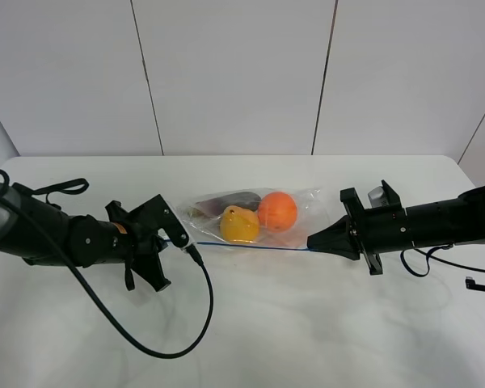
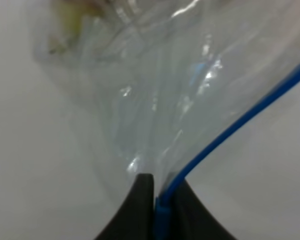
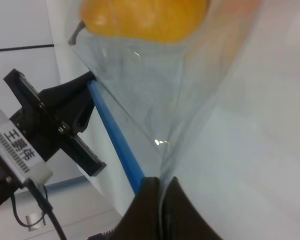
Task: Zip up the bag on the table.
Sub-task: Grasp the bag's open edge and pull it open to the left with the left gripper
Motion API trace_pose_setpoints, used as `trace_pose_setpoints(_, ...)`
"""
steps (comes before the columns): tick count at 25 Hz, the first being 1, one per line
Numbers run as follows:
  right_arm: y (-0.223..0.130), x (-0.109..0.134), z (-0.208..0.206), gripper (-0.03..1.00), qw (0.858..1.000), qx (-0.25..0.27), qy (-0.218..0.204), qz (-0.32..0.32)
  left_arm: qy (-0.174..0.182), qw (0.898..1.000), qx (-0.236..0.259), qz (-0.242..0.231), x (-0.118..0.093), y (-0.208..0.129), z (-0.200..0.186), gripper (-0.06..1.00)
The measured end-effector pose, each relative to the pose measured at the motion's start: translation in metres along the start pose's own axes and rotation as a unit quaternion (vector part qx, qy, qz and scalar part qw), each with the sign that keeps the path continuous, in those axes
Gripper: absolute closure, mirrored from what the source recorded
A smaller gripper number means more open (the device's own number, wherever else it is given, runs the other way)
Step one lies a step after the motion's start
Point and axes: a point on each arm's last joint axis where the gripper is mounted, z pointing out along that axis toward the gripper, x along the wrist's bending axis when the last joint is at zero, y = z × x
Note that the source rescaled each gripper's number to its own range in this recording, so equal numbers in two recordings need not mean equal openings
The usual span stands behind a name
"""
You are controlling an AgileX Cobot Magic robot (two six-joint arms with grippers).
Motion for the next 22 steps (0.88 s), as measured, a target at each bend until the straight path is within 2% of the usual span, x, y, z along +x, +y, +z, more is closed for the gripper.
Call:
trace_pose_setpoints(13,0.000,0.000,0.000,0.97,1.000,0.001,0.001,0.000,0.002,1.000,0.002,-0.004,0.002,-0.001,0.000,0.94)
trace_pose_setpoints(16,0.000,0.000,0.000,0.97,1.000,0.001,0.001,-0.001,0.010,0.999,0.007,-0.031,0.003,-0.002,0.000,0.91)
trace_pose_setpoints(18,0.000,-0.002,-0.001,0.97,1.000,0.001,-0.006,-0.002,0.027,0.997,0.013,-0.067,0.008,-0.006,0.000,0.82)
trace_pose_setpoints(20,0.000,-0.003,-0.001,0.97,1.000,0.000,-0.011,-0.003,0.038,0.995,0.017,-0.090,0.011,-0.008,0.000,0.66)
trace_pose_setpoints(22,0.000,-0.003,-0.001,0.97,1.000,0.000,-0.011,-0.003,0.041,0.994,0.018,-0.096,0.012,-0.008,0.000,0.44)
